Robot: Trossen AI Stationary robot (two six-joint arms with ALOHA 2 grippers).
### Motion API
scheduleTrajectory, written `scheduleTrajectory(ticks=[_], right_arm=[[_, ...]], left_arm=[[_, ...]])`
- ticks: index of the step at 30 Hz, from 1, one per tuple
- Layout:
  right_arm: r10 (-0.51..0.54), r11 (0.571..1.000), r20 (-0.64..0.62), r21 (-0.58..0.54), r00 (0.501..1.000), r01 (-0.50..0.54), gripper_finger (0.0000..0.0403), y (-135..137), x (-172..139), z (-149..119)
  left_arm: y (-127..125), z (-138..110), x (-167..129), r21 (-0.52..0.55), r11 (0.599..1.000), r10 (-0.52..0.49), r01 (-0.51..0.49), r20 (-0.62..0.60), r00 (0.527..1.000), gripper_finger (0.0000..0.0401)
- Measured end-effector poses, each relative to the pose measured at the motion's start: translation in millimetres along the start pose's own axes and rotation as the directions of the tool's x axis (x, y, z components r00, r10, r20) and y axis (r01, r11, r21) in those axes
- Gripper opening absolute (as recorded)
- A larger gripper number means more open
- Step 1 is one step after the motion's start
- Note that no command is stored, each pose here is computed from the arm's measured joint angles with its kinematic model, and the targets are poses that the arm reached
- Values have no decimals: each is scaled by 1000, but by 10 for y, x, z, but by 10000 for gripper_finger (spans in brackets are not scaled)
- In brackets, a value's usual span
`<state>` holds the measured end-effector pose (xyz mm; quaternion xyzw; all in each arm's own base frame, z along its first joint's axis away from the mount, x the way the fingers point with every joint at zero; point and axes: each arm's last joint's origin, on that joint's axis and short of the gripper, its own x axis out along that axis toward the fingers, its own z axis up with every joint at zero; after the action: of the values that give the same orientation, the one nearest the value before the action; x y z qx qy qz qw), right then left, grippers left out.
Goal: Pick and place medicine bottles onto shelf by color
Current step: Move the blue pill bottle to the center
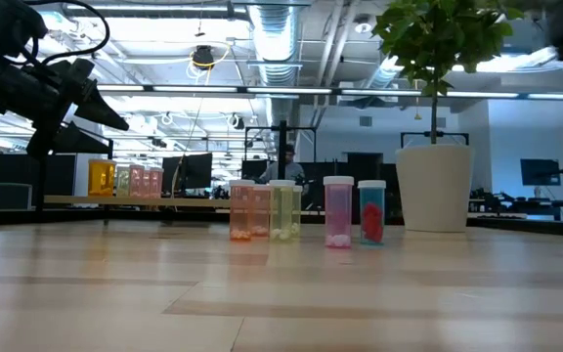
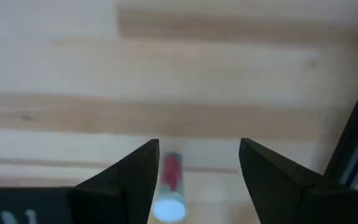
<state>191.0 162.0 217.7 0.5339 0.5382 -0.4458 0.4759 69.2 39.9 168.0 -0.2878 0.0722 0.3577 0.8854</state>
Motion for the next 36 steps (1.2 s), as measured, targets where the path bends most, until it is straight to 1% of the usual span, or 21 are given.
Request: scheduleTrajectory(ticks=[2, 6, 11, 15, 18, 20, 28, 33, 36], right_arm=[[15, 1000, -18, 15, 1000, -15, 244, -100, 37, -106], [30, 999, -15, 35, 999, -30, 244, -243, 78, -279], [68, 997, -14, 42, 998, -68, 245, -301, 135, -411], [85, 996, -20, 41, 996, -84, 245, -283, 172, -446], [105, 991, -38, 83, 994, -101, 245, -250, 159, -448], [116, 989, -41, 93, 992, -112, 245, -234, 158, -447], [144, 987, -41, 85, 989, -140, 245, -218, 158, -458], [148, 986, -46, 80, 988, -144, 245, -121, 292, -499], [120, 992, -68, 52, 990, -117, 245, -49, 419, -530]], left_arm=[[-1, 1, -1, 0, 1000, -1, 1, 1, 1000, 309], [0, 0, 0, 0, 1000, 0, 0, 0, 1000, 309], [0, 1, 0, 0, 1000, 0, 0, 0, 1000, 309], [0, 0, 0, 0, 1000, 0, 0, 0, 1000, 309], [0, 1, -1, 0, 1000, 0, 0, 1, 1000, 309], [0, 1, 0, 0, 1000, 0, 0, 1, 1000, 309], [0, 1, -1, 0, 1000, 0, 0, 0, 1000, 309], [0, 0, 0, 0, 1000, 0, 0, 0, 1000, 309], [-1, 1, -1, 0, 1000, 0, 0, 0, 1000, 309]])
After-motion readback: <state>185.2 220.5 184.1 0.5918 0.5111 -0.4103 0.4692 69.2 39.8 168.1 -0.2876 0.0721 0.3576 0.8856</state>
